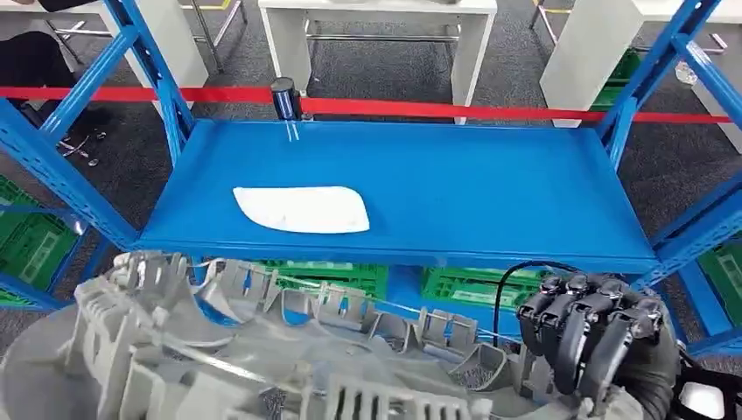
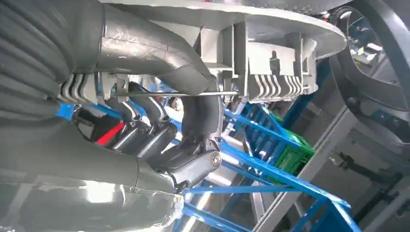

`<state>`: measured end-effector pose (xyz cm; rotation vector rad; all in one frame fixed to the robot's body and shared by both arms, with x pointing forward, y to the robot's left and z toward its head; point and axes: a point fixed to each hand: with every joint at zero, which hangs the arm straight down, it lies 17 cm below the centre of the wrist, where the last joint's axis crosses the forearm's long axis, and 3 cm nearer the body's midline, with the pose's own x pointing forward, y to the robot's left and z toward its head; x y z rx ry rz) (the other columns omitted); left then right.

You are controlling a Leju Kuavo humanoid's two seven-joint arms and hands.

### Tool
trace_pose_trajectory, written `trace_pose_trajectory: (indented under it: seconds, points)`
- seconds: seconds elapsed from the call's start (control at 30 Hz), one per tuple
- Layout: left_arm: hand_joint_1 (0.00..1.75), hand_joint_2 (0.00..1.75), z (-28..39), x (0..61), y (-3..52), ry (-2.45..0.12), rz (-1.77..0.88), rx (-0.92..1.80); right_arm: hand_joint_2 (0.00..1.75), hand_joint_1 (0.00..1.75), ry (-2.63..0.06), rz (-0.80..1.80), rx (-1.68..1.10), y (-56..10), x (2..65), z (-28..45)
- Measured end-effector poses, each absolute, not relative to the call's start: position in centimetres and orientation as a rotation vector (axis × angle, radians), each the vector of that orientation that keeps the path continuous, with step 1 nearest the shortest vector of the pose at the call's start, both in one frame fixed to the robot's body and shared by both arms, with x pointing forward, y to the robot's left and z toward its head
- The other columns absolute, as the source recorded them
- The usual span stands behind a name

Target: Take the parts from the cabinet and place them on the table.

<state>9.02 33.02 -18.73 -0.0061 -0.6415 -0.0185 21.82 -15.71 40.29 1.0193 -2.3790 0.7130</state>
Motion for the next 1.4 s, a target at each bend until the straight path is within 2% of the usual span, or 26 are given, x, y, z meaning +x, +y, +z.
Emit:
trace_pose_trajectory:
  seconds: [0.63, 1.4]
  points:
    - [0.00, 0.00, -16.3, 9.6, 37.2, -0.676, -0.045, 0.090, 1.75, 1.75, -2.424, 0.640, 0.941, -16.8, 22.0, 39.4]
    - [0.00, 0.00, -15.9, 11.2, 36.9, -0.721, -0.053, 0.103, 1.75, 1.75, -2.397, 0.711, 0.919, -15.8, 22.4, 39.1]
